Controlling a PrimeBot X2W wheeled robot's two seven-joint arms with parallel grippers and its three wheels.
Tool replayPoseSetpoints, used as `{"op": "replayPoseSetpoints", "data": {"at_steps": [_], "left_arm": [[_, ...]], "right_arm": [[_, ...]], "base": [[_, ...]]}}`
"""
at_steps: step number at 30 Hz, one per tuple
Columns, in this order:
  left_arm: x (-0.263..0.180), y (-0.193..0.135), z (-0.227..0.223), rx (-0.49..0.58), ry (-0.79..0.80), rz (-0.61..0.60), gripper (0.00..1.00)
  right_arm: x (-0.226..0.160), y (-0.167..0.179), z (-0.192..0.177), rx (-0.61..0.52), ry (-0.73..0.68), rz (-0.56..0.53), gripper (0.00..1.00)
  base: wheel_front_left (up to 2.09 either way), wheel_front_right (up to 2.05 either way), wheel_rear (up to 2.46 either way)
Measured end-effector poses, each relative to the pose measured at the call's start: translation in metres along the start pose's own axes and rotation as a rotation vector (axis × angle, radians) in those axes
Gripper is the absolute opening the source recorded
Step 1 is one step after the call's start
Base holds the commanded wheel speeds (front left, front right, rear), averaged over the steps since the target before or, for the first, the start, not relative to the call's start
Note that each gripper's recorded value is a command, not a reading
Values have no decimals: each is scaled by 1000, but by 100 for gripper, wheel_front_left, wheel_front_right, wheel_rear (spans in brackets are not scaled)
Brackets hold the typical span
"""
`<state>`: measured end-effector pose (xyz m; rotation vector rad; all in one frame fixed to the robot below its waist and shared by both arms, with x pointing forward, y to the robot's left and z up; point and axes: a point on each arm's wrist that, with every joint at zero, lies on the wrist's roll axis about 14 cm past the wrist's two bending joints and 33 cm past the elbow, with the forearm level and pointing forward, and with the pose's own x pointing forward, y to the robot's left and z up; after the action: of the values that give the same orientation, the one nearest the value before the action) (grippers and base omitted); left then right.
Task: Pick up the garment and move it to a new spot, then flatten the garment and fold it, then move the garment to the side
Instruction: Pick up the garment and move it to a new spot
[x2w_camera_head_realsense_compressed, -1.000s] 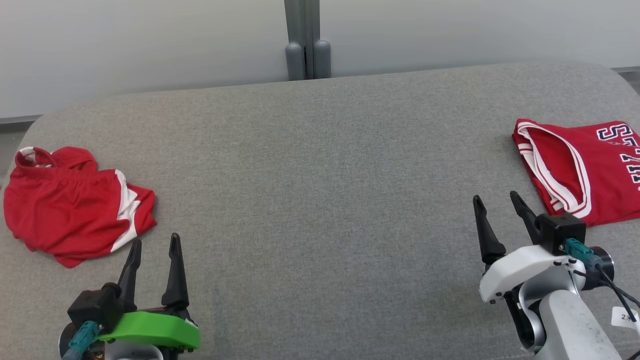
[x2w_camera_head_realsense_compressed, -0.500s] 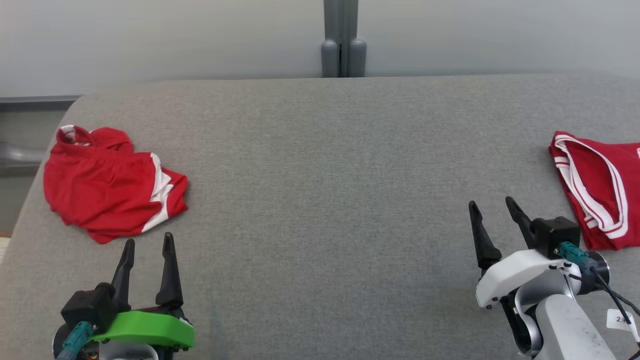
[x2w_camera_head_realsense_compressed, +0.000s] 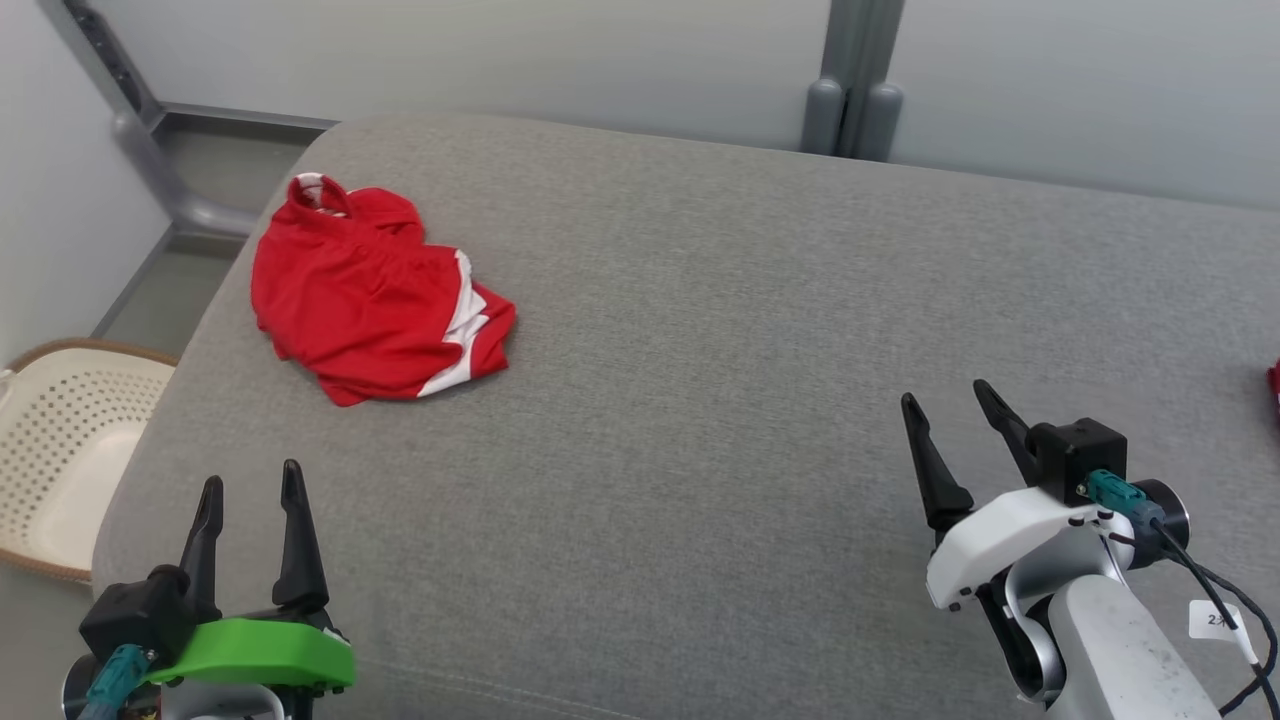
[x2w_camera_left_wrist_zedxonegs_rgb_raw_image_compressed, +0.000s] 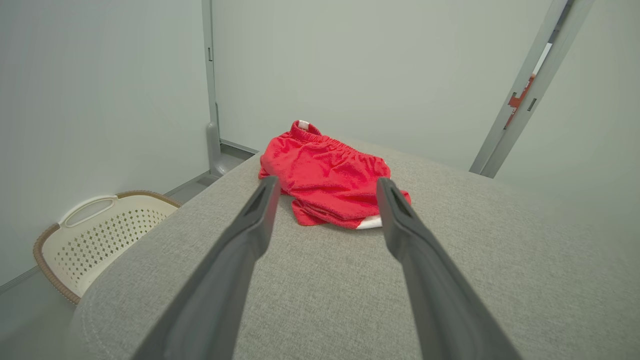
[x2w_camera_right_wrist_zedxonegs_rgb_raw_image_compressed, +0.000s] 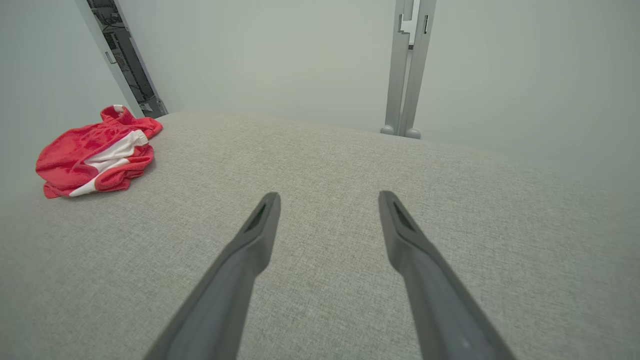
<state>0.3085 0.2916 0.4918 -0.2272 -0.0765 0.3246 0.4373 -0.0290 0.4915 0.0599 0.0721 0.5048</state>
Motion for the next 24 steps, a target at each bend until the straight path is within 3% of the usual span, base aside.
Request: {"op": "replayPoseSetpoints", "data": {"at_steps": [13,24], "left_arm": [[-31,50,12,17,-26,156,100],[-33,57,8,21,-13,187,100]], "right_arm": [[28,53,-8,13,25,154,100],[29,52,-11,19,31,155,100]], "base": [[0,0,0],[0,0,0]]}}
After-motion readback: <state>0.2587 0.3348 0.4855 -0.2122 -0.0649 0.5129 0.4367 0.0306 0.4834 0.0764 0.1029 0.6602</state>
